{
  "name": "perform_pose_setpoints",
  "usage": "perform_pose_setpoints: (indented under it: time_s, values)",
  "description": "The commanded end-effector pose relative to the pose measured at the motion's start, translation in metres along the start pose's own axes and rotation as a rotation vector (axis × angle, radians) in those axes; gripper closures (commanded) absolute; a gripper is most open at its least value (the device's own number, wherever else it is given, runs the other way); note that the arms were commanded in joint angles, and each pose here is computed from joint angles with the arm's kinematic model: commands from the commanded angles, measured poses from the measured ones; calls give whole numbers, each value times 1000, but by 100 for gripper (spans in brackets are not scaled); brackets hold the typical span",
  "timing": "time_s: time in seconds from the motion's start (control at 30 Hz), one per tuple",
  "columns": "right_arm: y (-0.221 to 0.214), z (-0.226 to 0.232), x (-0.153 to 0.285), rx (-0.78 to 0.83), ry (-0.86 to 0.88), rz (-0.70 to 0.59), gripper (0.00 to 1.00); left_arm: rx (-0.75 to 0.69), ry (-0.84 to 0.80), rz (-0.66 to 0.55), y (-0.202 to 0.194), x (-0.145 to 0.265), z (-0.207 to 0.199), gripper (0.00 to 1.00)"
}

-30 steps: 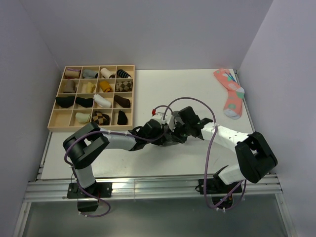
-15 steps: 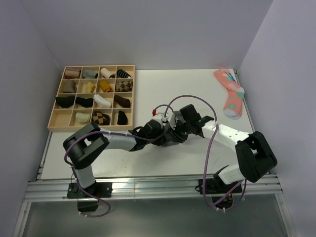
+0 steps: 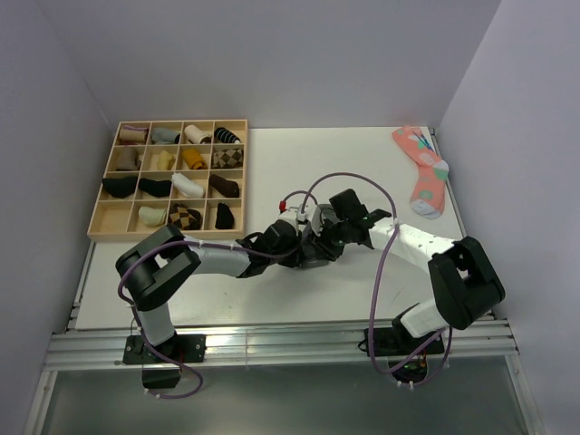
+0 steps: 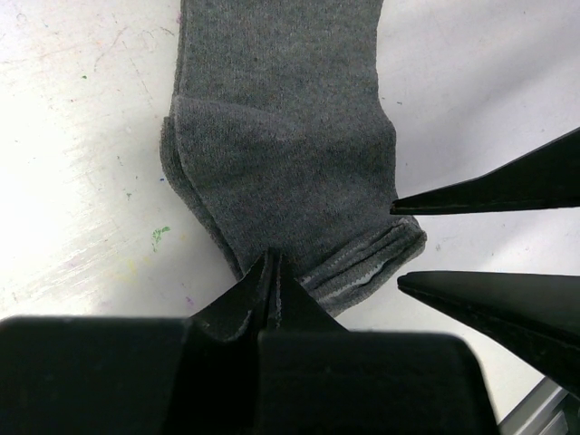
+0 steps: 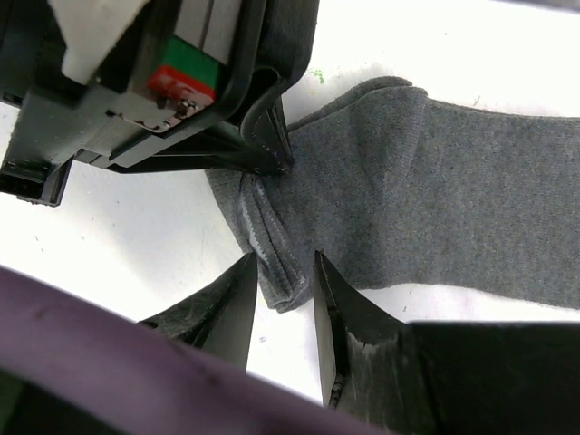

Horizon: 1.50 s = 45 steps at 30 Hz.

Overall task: Roll the socks
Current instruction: Roll the sock at the center of the board.

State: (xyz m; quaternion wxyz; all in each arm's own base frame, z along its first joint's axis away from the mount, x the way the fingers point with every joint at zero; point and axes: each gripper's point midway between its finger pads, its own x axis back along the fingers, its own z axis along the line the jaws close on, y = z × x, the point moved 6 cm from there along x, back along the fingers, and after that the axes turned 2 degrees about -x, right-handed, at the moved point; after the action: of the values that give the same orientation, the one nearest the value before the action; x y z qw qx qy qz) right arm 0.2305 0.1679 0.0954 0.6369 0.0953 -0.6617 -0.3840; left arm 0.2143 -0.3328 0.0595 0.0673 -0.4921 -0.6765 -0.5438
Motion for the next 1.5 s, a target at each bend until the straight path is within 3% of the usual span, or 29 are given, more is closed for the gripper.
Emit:
perform_pose_setpoints:
  time_s: [0.0,0.3,0.83,1.47]
  values:
    - [-5,-8,2,-65,-31,32,61,-96,33,140,-35,5,8,100]
    - [-15,-13,11,-142,-11,-2,62,-85,36,143,-37,3,9,100]
    - [-17,-6,25,-121,2,-78,62,-69,46,156,-39,0,9,100]
    - [-28,-5,25,-149,17,-71,63,-63,55,163,-39,-2,9,100]
